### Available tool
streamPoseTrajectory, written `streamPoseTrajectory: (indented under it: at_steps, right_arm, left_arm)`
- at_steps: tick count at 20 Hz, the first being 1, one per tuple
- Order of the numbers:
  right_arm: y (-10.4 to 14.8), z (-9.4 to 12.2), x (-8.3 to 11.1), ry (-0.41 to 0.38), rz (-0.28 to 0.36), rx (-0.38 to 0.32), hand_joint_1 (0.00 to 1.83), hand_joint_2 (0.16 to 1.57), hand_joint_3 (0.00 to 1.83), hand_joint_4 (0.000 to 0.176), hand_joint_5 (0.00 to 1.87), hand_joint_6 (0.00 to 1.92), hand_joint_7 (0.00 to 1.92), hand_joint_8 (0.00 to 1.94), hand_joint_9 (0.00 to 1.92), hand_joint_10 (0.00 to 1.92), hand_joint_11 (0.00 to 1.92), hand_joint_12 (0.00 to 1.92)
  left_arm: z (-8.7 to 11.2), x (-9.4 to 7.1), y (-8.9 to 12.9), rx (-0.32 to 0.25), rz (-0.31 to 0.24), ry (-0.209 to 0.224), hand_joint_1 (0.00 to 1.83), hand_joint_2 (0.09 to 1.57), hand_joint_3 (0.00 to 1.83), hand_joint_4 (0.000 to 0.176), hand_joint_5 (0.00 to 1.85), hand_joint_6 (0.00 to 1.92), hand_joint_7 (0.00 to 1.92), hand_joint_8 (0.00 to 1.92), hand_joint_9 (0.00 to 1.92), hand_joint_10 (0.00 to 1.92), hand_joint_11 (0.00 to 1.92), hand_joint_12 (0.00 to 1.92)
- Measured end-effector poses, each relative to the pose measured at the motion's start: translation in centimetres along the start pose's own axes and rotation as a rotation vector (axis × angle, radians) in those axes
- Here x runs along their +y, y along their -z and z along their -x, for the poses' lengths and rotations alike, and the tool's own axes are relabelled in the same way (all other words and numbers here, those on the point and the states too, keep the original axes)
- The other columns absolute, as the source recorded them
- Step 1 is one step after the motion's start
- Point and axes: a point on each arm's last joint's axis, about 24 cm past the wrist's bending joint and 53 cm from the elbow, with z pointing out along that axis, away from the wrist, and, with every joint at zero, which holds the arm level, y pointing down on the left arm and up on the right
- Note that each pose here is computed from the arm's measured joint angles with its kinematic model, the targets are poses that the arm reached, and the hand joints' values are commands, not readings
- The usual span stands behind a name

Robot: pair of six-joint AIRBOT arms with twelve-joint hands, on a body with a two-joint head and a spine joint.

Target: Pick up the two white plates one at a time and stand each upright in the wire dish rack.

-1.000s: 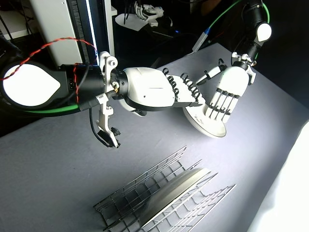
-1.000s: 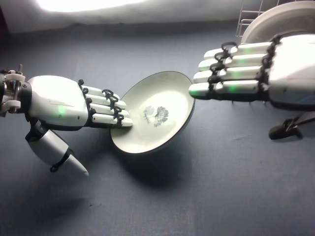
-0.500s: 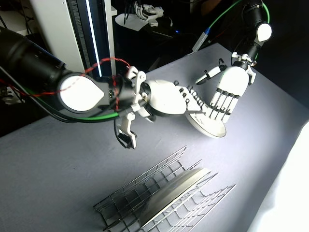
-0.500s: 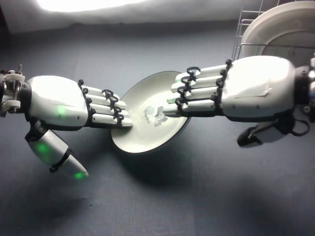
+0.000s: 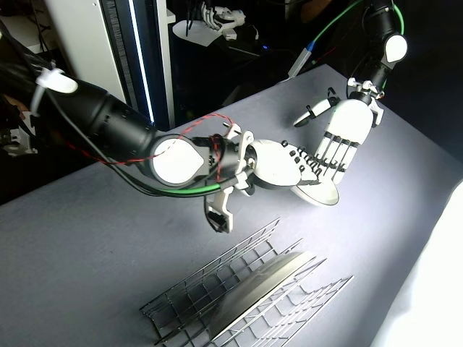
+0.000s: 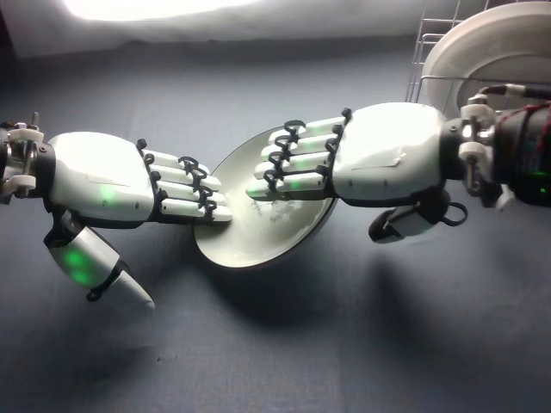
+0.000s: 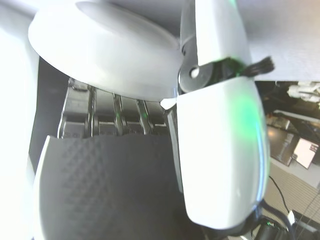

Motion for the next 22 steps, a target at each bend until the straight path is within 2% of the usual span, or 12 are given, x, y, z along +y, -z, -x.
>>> streamPoseTrajectory:
  at_steps: [1,5,10,14,15,17,18,19,20,21,22]
  right_arm:
    - [-0.5,0.0,-0.3,0.004,-0.007,-0.001,1.31,0.93,0.0,0.0,0.0,0.0,0.0,0.0,0.0,0.0,0.01,0.13]
    - [-1.7,0.0,-1.4,0.005,-0.024,-0.005,1.29,0.95,0.0,0.0,0.0,0.0,0.0,0.0,0.0,0.0,0.0,0.23]
    - [-2.5,0.1,-0.9,0.006,-0.008,-0.01,1.25,0.96,0.0,0.0,0.0,0.0,0.0,0.0,0.0,0.0,0.0,0.23]
    - [-2.6,0.2,-0.7,0.01,-0.005,-0.011,1.24,0.98,0.01,0.0,0.0,0.0,0.0,0.0,0.0,0.0,0.0,0.35]
    - [-2.6,0.2,-0.7,0.01,-0.005,-0.011,1.25,0.99,0.0,0.0,0.05,0.01,0.02,0.0,0.03,0.01,0.0,0.52]
    - [-2.6,0.2,-0.7,0.01,-0.004,-0.011,1.27,1.02,0.01,0.0,0.19,0.04,0.19,0.03,0.18,0.05,0.0,0.89]
    - [-2.6,0.2,-0.7,0.01,-0.004,-0.011,1.26,1.04,0.01,0.0,0.28,0.03,0.3,0.02,0.27,0.05,0.0,1.01]
    - [-2.6,0.2,-0.7,0.01,-0.005,-0.011,1.26,1.04,0.0,0.0,0.44,0.05,0.49,0.04,0.43,0.07,0.0,1.18]
    - [-2.6,0.2,-0.7,0.01,-0.005,-0.012,1.25,1.03,0.0,0.0,0.55,0.04,0.6,0.02,0.54,0.07,0.05,1.23]
    - [-2.6,0.2,-0.7,0.01,-0.005,-0.012,1.25,1.03,0.0,0.0,0.7,0.04,0.75,0.02,0.69,0.07,0.18,1.2]
    - [-2.7,0.3,-0.5,0.001,0.001,-0.018,1.25,1.03,0.0,0.0,0.78,0.04,0.82,0.02,0.76,0.06,0.25,1.17]
  left_arm:
    - [0.0,0.0,0.0,0.0,0.0,0.0,0.0,1.01,0.0,0.0,0.02,0.0,0.01,0.0,0.0,0.0,0.0,0.0]
    - [0.0,0.0,0.0,0.0,-0.002,0.001,0.0,1.0,0.0,0.0,0.02,0.01,0.01,0.01,0.0,0.0,0.0,0.0]
    - [0.0,0.1,0.1,0.001,-0.001,0.0,0.0,1.0,0.0,0.0,0.02,0.0,0.01,0.0,0.0,0.0,0.0,0.0]
    - [0.0,0.1,0.1,0.001,-0.001,0.001,0.0,0.99,0.0,0.0,0.01,0.0,0.01,0.0,0.0,0.0,0.0,0.0]
    - [0.0,0.1,0.1,0.001,0.0,0.001,0.0,0.99,0.0,0.0,0.02,0.01,0.03,0.01,0.01,0.0,0.02,0.01]
    - [0.0,0.1,0.1,0.001,0.0,0.002,0.0,0.99,0.0,0.0,0.0,0.0,0.01,0.0,0.0,0.0,0.0,0.0]
    - [0.0,0.1,0.1,0.001,0.0,0.003,0.0,0.99,0.0,0.0,0.0,0.0,0.0,0.0,0.0,0.0,0.0,0.0]
    - [0.0,0.1,0.1,0.001,0.0,0.005,0.0,0.99,0.0,0.0,0.01,0.01,0.01,0.0,0.0,0.0,0.0,0.0]
    - [0.0,0.1,0.1,0.001,0.0,0.005,0.0,0.99,0.0,0.0,0.02,0.01,0.01,0.0,0.0,0.0,0.0,0.0]
    - [0.0,0.1,0.1,0.001,-0.001,0.005,0.0,0.99,0.0,0.0,0.02,0.01,0.01,0.0,0.0,0.0,0.0,0.0]
    - [0.0,0.1,0.1,0.001,-0.002,0.006,0.0,0.99,0.0,0.0,0.02,0.01,0.01,0.0,0.0,0.0,0.0,0.0]
